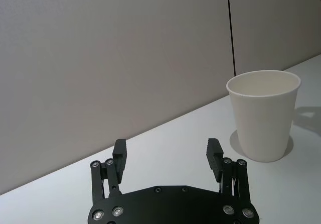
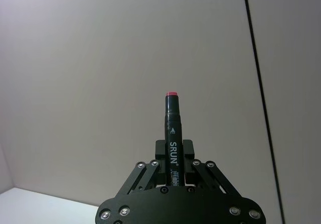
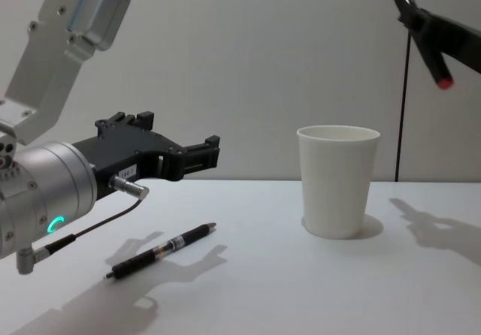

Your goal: Place the pen into the pen holder.

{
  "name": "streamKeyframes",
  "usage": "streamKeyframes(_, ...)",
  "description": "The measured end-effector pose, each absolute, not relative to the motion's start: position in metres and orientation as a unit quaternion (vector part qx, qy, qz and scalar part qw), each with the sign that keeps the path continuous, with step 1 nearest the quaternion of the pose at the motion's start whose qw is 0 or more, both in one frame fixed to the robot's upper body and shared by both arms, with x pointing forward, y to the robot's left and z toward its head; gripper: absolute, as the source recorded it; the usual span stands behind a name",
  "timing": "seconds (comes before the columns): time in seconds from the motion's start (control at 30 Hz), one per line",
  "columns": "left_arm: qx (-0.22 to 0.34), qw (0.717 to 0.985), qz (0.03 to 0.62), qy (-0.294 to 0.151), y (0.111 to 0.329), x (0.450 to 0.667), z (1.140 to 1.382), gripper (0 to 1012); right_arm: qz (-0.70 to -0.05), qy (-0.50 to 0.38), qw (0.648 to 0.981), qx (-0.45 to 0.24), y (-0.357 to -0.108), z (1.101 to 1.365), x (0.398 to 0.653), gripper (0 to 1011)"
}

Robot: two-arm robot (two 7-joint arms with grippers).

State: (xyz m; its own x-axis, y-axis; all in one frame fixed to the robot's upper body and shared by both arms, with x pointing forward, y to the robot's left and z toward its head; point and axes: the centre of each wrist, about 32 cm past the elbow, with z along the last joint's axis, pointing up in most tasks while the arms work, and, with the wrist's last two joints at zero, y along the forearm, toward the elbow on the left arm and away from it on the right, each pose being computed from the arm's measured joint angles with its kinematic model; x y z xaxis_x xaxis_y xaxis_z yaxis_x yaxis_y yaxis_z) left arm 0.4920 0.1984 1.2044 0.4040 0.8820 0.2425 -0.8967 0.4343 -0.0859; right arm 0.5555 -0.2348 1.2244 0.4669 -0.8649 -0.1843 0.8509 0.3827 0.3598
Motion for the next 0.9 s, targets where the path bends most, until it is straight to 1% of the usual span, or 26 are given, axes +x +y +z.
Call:
streamKeyframes(0.47, 0.029, 0.837, 0.531, -0.126, 0.198, 0.492, 1.204, 1003, -0.478, -0.026, 0.851, 0.216, -0.212, 1.223, 0.580, 193)
streamKeyframes(0.9, 0.029, 0.837, 0.531, -0.126, 0.198, 0.492, 1.204, 1003, -0.466, -0.069, 0.856, 0.212, -0.198, 1.209, 0.591, 193)
